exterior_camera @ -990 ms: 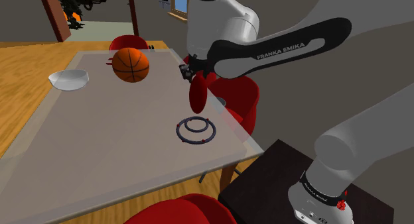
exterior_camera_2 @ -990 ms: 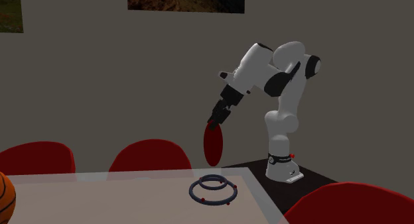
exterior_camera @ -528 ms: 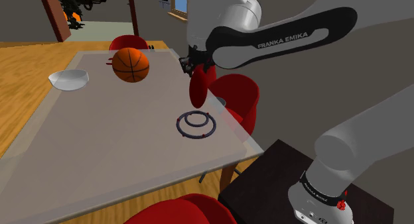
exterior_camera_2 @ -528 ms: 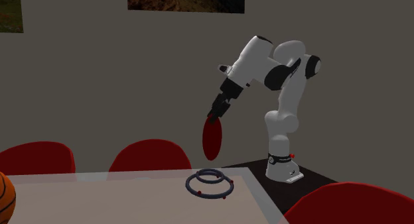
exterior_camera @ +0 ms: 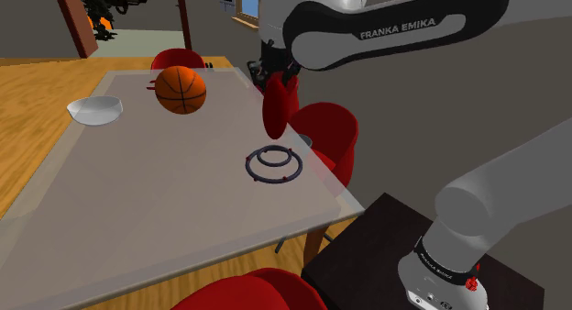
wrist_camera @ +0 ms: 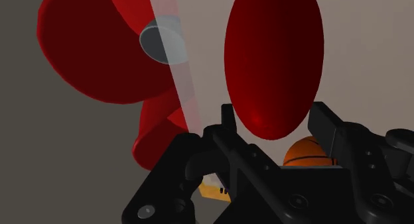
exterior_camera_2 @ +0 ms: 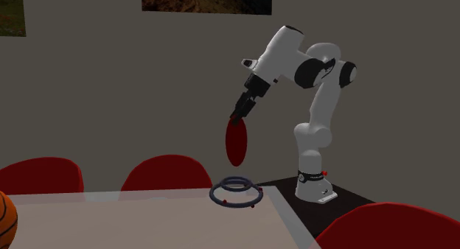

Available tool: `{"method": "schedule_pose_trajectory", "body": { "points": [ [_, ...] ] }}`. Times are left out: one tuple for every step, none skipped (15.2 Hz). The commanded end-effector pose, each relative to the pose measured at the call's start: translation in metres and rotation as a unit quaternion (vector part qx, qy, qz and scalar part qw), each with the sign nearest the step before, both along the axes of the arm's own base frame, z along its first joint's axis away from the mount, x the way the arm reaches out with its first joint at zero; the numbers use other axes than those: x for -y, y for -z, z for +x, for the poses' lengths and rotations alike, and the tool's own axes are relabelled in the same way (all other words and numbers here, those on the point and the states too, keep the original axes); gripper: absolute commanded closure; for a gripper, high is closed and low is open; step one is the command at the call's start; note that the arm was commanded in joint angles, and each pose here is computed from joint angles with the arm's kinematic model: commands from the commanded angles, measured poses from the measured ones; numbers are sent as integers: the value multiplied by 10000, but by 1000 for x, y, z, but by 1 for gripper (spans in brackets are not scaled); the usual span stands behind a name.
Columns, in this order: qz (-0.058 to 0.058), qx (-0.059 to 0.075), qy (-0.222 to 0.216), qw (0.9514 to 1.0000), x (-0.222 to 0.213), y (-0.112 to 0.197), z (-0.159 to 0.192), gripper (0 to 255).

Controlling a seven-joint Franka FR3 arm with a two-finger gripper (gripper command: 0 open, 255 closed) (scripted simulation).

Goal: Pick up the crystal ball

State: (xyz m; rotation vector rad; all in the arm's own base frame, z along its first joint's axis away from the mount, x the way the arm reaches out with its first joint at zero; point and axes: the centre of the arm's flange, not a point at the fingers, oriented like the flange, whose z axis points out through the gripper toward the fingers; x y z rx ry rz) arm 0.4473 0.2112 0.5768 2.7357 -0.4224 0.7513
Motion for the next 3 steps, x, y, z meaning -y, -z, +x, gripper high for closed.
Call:
{"method": "schedule_pose_trajectory", "body": {
  "points": [
    [0,4,-1,10000,-1,-11,-1,255],
    [0,4,-1,10000,-1,-11,-1,255],
    [0,4,-1,10000,-1,-11,-1,255]
  ]
}}
